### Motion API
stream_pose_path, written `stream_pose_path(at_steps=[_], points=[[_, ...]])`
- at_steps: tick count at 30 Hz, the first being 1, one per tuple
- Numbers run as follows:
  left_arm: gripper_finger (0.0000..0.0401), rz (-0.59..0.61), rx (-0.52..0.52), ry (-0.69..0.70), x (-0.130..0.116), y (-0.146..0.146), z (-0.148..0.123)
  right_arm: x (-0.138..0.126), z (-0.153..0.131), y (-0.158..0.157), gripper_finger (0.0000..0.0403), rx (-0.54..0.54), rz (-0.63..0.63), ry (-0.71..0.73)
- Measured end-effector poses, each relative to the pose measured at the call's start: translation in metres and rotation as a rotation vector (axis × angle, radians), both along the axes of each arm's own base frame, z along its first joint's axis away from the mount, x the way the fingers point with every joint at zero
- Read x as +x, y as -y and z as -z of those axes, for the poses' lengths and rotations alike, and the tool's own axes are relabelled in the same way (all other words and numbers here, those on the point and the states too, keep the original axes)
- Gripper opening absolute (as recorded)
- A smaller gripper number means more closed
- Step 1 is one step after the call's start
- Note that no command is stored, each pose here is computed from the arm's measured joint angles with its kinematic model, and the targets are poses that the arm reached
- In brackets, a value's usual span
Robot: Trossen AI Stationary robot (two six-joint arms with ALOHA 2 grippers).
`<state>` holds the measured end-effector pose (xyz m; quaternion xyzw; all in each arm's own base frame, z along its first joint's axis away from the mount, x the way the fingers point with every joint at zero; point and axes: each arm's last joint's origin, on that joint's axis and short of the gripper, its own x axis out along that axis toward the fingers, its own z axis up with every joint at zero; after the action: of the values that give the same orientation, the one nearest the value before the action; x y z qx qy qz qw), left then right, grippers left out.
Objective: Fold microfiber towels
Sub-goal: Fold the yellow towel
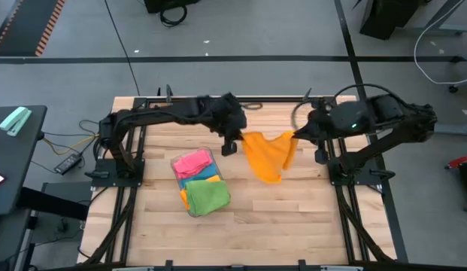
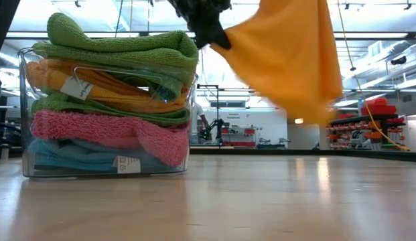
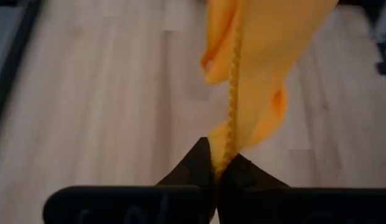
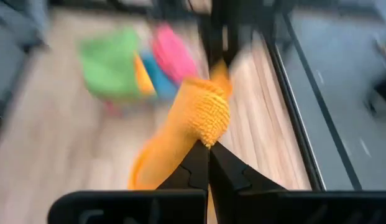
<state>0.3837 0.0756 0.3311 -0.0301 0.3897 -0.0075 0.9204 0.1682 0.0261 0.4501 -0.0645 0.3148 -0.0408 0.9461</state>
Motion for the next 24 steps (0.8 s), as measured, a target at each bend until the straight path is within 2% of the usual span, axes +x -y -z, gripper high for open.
stream_pose_path(at_steps=[3, 6, 10, 14, 18, 20, 24], points=[[0.0014, -0.051, 0.031, 0.001, -0.005, -0.008, -0.021, 0.001, 0.019, 0.002, 0.0007, -0.02, 0.122, -0.141], [0.0008, -0.115, 0.071, 0.061, -0.007, -0.013, -0.043, 0.008, 0.04, 0.003, 0.0008, -0.039, 0.233, -0.201], [0.0013, -0.143, 0.123, 0.108, -0.006, -0.013, -0.054, 0.024, 0.084, 0.0, 0.0008, -0.041, 0.285, -0.291], [0.0012, -0.158, 0.17, 0.055, -0.004, -0.01, -0.04, 0.034, 0.139, -0.002, 0.0008, -0.03, 0.326, -0.353], [0.0007, -0.142, 0.172, -0.024, -0.003, -0.001, -0.019, 0.033, 0.186, -0.002, 0.0008, 0.02, 0.381, -0.4], [0.0012, -0.128, 0.159, -0.06, -0.003, 0.006, -0.008, 0.032, 0.203, -0.003, 0.0008, 0.073, 0.38, -0.411], [0.0022, -0.082, 0.147, -0.138, -0.002, 0.024, 0.019, 0.034, 0.232, -0.008, 0.0018, 0.222, 0.294, -0.416]])
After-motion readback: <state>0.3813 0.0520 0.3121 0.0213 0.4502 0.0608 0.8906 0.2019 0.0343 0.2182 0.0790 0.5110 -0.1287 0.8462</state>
